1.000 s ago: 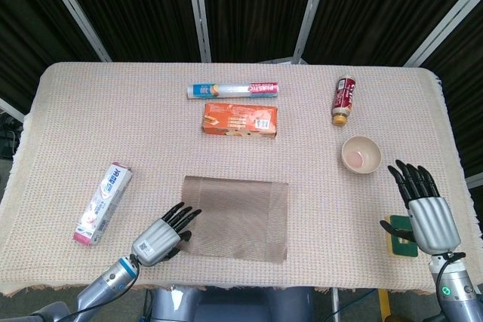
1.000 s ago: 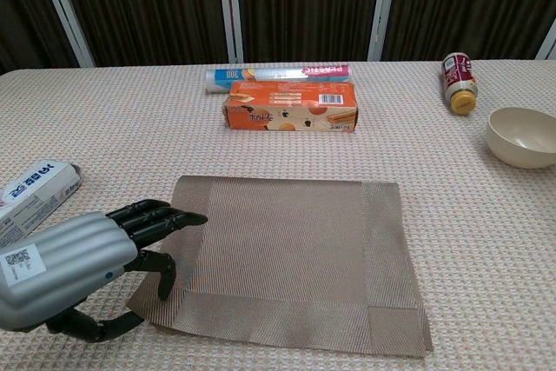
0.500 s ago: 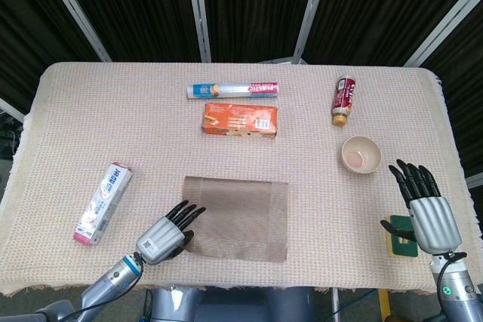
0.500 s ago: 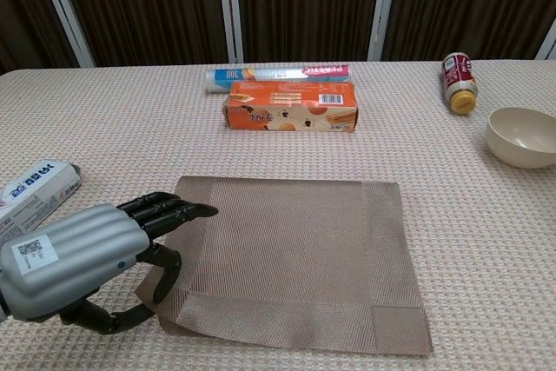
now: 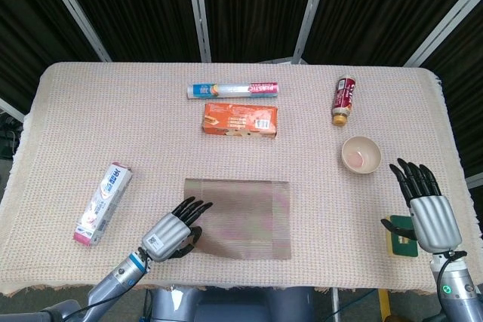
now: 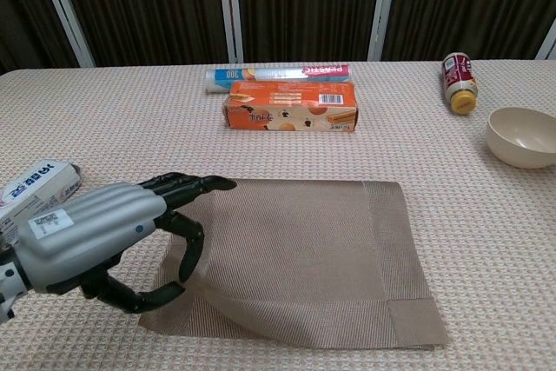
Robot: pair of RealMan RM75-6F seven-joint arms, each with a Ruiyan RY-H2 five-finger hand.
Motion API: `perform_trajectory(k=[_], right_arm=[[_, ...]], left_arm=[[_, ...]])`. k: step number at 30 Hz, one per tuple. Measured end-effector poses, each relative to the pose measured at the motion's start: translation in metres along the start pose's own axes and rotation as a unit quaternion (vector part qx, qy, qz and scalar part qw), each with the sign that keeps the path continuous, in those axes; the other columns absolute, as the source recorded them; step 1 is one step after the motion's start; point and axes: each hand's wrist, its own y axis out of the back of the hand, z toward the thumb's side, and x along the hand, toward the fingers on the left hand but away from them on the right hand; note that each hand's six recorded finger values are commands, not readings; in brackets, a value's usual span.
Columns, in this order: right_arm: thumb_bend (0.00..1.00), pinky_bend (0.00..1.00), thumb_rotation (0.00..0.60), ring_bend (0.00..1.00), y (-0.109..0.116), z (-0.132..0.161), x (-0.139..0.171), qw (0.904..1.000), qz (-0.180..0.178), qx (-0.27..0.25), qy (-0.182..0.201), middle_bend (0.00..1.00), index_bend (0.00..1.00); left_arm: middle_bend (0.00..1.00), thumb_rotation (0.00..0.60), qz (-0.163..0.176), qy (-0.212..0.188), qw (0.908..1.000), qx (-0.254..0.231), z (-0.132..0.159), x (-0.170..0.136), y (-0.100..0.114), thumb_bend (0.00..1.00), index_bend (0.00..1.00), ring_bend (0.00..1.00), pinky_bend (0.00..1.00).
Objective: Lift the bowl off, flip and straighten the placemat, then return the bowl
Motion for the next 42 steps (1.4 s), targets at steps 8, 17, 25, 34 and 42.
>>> perform_trajectory(k=[8, 17, 25, 34, 42], right_arm=[[0.0, 0.0, 0.6, 0.0, -0.001, -0.001, -0.002, 1.0, 0.0, 0.004, -0.005, 0.0, 0.0], [0.0, 0.0, 0.6, 0.0, -0.003, -0.005, -0.004, 0.9999, 0.002, 0.01, -0.013, 0.0, 0.0], [0.0, 0.0, 0.6, 0.0, -0.004, -0.007, -0.006, 0.9997, 0.002, 0.017, -0.019, 0.0, 0.0], [0.0, 0.0, 0.6, 0.0, -0.008, -0.008, -0.007, 0.9994, 0.009, 0.022, -0.023, 0.0, 0.0], [0.0, 0.0, 0.6, 0.0, -0.013, -0.007, -0.007, 0.9992, 0.018, 0.026, -0.023, 0.0, 0.0]], left_arm=[[0.0, 0.6, 0.011, 0.033, 0.9931, -0.112, 0.004, 0.036, 0.047, 0.49, 0.76, 0.0, 0.0], [0.0, 0.6, 0.056, 0.091, 0.9717, -0.211, -0.023, 0.081, 0.102, 0.5, 0.77, 0.0, 0.0], [0.0, 0.6, 0.101, 0.17, 0.9285, -0.314, -0.083, 0.114, 0.136, 0.53, 0.77, 0.0, 0.0], [0.0, 0.6, 0.144, 0.25, 0.9065, -0.308, -0.159, 0.107, 0.152, 0.51, 0.77, 0.0, 0.0], [0.0, 0.6, 0.169, 0.297, 0.8929, -0.293, -0.21, 0.079, 0.153, 0.01, 0.0, 0.0, 0.0]])
